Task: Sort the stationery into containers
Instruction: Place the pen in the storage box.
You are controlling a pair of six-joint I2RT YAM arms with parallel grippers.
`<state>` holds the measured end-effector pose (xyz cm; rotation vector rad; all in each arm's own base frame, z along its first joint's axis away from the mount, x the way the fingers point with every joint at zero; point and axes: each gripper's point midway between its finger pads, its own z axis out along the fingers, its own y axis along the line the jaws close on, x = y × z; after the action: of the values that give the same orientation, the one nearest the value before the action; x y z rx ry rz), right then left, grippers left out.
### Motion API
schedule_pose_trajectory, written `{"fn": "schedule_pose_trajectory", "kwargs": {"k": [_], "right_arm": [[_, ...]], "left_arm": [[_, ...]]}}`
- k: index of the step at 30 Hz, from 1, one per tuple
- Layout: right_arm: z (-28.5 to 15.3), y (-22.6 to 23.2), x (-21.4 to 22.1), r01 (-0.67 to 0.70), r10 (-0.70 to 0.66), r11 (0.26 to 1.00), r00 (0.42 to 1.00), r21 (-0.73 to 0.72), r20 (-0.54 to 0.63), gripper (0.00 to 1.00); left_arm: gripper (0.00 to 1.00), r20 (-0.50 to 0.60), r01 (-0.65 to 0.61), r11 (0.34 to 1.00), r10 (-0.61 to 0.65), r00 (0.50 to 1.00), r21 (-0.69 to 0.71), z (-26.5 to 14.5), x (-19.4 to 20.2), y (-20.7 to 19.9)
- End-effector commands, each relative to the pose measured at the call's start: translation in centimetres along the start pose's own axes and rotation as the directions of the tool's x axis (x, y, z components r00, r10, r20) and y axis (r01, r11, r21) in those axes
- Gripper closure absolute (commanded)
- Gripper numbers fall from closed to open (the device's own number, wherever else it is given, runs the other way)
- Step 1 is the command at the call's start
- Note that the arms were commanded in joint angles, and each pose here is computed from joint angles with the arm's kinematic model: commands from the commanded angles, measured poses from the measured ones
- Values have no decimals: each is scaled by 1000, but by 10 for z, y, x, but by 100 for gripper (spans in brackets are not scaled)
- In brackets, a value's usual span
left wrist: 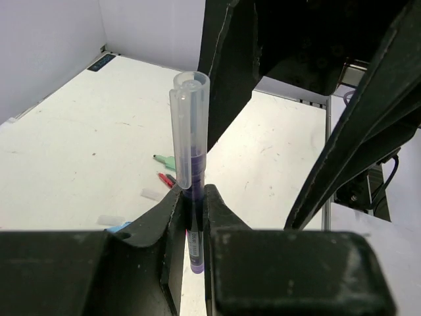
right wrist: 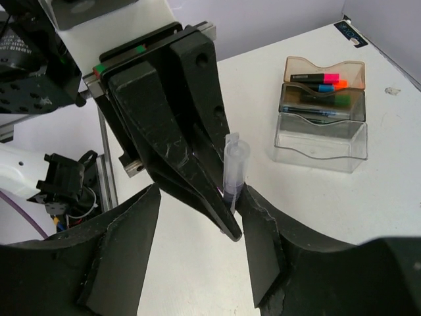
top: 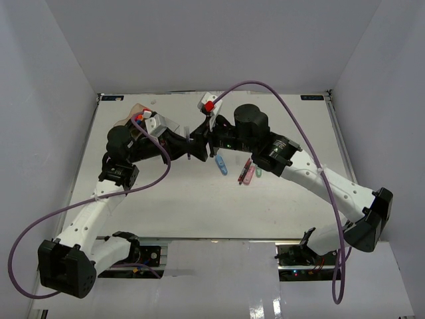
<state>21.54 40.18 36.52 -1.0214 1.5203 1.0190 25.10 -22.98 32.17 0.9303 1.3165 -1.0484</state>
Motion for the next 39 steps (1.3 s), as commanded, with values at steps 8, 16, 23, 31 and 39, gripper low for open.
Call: {"fn": "schedule_pose_trajectory", "kwargs": {"k": [8, 16, 23, 31, 39], "right_arm": [[-21, 8, 16, 29, -29, 1000, 1000, -7, 1, 39], [-28, -7, 45, 49, -53, 996, 997, 75, 51, 40], [-12, -5, 59, 53, -58, 998, 985, 33, 162, 42], [-9, -10, 43, 74, -88, 995, 956, 60, 279, 42], [2, -11, 34, 76, -87, 996, 945, 46, 316, 42]], "left_arm": [[100, 23, -16, 999, 17, 1000, -52, 3, -17, 13], [100, 91, 33, 995, -25, 996, -90, 2, -32, 13], [100, 151, 110, 992, -99, 984, -67, 3, -37, 7], [100, 151, 131, 989, -120, 981, -67, 3, -36, 9], [100, 161, 140, 990, -133, 978, -32, 4, -35, 4]]}}
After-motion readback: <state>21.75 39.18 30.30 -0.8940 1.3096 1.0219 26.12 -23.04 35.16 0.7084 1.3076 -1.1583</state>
